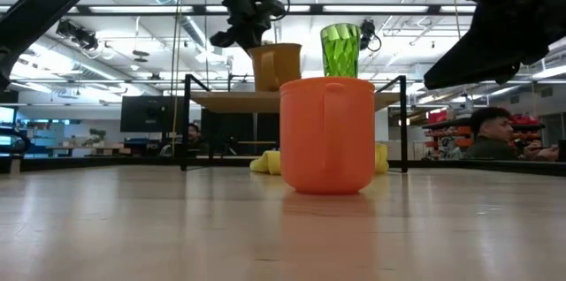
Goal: Stack small to large cups/mugs on shelf
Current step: Put the yellow mug on the shelf
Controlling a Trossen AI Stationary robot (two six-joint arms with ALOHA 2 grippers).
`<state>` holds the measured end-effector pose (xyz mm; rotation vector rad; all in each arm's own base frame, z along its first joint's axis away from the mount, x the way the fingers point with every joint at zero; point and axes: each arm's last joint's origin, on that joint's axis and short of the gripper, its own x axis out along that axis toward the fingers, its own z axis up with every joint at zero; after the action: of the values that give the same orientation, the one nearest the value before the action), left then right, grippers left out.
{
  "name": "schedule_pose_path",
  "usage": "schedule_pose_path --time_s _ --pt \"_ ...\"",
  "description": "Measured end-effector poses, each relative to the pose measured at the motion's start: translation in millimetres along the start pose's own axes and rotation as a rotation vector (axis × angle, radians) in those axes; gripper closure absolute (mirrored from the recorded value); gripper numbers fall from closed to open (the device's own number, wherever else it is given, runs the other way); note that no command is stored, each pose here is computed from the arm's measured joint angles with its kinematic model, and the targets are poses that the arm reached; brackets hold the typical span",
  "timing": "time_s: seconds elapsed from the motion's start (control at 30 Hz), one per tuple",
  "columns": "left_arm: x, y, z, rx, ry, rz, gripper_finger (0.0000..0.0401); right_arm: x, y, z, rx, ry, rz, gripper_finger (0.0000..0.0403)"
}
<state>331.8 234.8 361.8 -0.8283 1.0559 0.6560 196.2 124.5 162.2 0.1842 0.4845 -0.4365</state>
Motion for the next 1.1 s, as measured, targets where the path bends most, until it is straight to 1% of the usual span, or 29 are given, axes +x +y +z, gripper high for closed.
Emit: schedule_pose_path --time_s 0.1,0.23,0.37,0.6,0.77,0.93,1.0,1.1 --pt "0 1 2 -0.001 -0.011 -0.003 0.0379 0 0 0 -0.015 0.000 0.000 0.0298" --pt "1 -1 8 0.006 -0.070 -0.019 0.0379 0 0 0 -0.025 0.000 0.000 0.0298" --pt "1 -2 10 0.010 -0.087 -0.035 0.0379 0 0 0 -0.037 0.000 -0.001 0.0298" --pt "1 -2 8 -0.004 -0.066 -0.041 0.0379 0 0 0 -0.042 0.000 -0.001 0.0298" --pt "12 -6 9 0.010 -0.040 -0.046 0.0379 0 0 0 -0.044 0.000 -0.001 0.0298" --pt "16 -7 12 0.030 -0.048 -0.061 0.0379 0 0 0 -0.044 0.000 -0.001 0.0298" --pt "15 -7 13 0.035 -0.052 -0.062 0.0372 1 0 0 -0.043 0.000 -0.003 0.0298" --pt "17 -8 14 0.044 -0.060 -0.058 0.0347 1 -1 1 -0.042 0.000 -0.006 0.0298"
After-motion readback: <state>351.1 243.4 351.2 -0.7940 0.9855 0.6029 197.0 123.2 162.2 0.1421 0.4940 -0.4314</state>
